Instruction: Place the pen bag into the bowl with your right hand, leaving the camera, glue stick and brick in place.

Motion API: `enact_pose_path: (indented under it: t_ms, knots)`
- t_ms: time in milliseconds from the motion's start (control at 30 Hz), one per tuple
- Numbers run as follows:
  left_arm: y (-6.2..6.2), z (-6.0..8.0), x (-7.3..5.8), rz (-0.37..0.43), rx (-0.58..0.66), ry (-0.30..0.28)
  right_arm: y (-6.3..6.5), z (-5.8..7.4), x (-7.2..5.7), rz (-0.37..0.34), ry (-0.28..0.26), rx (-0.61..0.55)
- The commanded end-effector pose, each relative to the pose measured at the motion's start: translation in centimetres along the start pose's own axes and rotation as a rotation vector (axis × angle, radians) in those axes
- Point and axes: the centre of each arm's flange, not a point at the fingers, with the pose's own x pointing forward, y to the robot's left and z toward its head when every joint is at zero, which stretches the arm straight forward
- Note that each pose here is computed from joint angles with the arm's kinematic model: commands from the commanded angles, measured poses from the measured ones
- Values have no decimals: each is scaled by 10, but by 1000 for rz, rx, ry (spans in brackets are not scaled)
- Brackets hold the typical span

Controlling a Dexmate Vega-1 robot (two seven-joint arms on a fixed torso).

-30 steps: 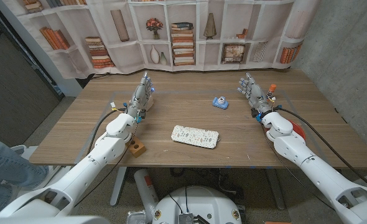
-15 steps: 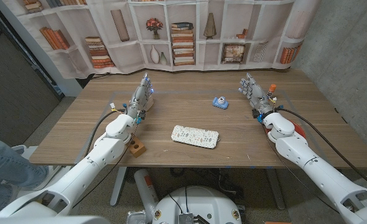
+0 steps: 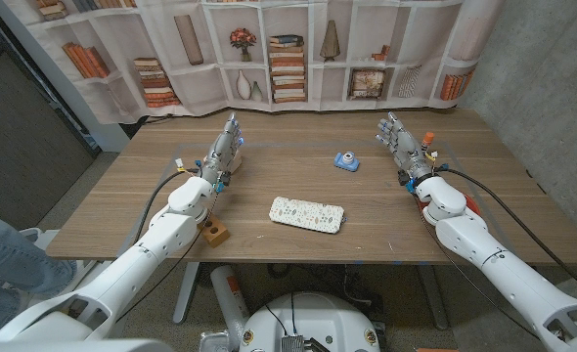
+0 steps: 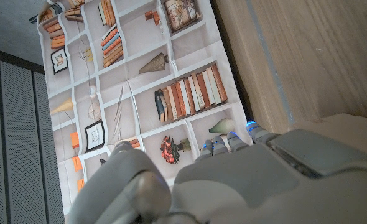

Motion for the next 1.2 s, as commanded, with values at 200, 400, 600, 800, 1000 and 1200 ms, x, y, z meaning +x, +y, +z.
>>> enact_pose_path:
  t_ms: [200, 400, 600, 800, 1000, 1200]
  knots:
    - [-1, 2, 4, -21, 19, 11, 17, 10, -13, 26, -70, 0]
    - [-2, 1, 5, -28, 19, 20, 25, 13, -19, 52, -82, -10]
    - [-3, 5, 3, -32, 27, 10, 30, 17, -24, 68, -84, -34]
    - [-4, 10, 2, -34, 44, 8, 33, 19, -30, 79, -99, -54]
    - [-5, 11, 2, -35, 43, 3, 34, 21, -36, 86, -115, -59]
    - [-8, 12, 3, -41, 44, 2, 34, 24, -40, 99, -128, -61]
